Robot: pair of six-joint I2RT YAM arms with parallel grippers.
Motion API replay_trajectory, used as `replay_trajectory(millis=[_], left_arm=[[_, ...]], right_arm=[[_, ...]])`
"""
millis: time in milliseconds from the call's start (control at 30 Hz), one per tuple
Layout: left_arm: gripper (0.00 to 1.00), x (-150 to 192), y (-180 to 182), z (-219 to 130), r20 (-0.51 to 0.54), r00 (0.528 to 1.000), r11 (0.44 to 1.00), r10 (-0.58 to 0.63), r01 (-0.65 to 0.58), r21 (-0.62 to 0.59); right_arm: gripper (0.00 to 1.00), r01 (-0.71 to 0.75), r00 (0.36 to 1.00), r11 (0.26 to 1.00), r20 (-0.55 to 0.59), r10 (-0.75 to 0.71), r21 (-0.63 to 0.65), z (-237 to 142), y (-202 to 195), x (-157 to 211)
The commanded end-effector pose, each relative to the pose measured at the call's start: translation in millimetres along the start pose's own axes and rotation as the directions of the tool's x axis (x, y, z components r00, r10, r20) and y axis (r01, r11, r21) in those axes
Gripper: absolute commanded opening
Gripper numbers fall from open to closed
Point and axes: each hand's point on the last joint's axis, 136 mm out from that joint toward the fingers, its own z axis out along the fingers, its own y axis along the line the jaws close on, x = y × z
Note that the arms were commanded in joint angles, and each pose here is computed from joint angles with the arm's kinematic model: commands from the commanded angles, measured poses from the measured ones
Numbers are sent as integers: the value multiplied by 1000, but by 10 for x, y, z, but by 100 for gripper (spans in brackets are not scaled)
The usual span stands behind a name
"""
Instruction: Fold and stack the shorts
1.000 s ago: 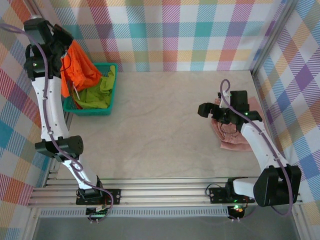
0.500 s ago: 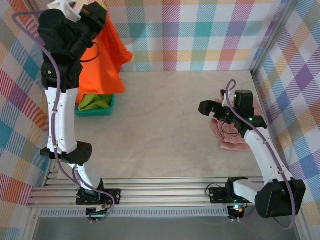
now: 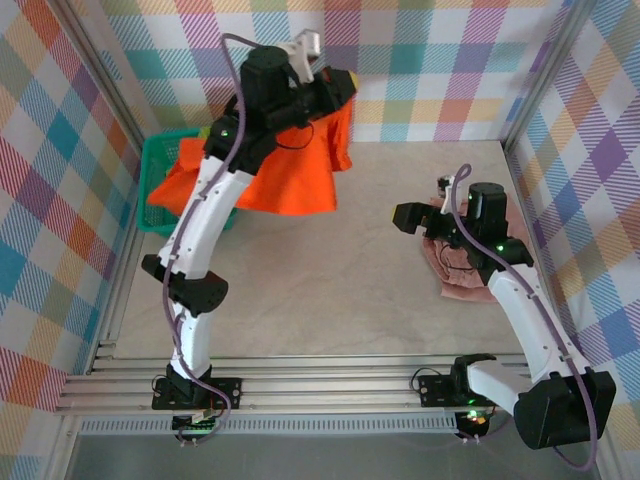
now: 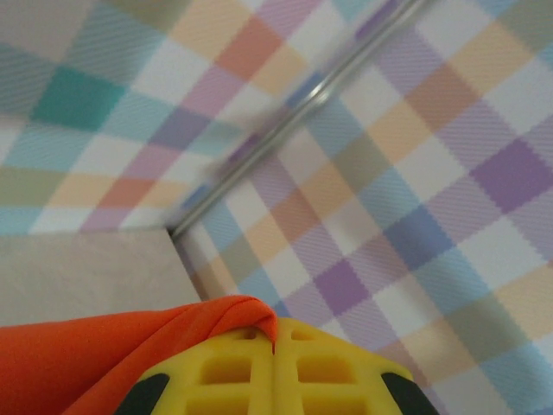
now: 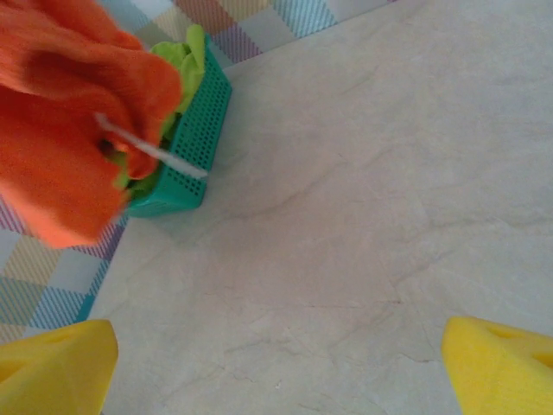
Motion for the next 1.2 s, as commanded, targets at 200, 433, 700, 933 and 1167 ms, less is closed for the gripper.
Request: replay_trajectory(millis=[200,433,700,933,1167], left_arm=[[0,254,-218,-111,-90,992,996,86,-85,26],[0,537,34,-158,-195,975,992,103,-115,-49],[0,586,139,-308,-190,974,985,123,-143,-96],[0,597,168,-379,-194,972,981,135,-159,-116],[0,621,166,-429,-202,969,980,138,-164,-116]], right_arm=[[93,233,970,971,78,-229,-57,289,386,-156],[84,330,944,939,55,-326,-96,573,527,-225],[78,537,842,804,95,-532,-257,819,813,-150],[72,629,759,689,94,-644,-360,928,937,129],[59,641,752,691,91,-653,-335,1104,911,102]])
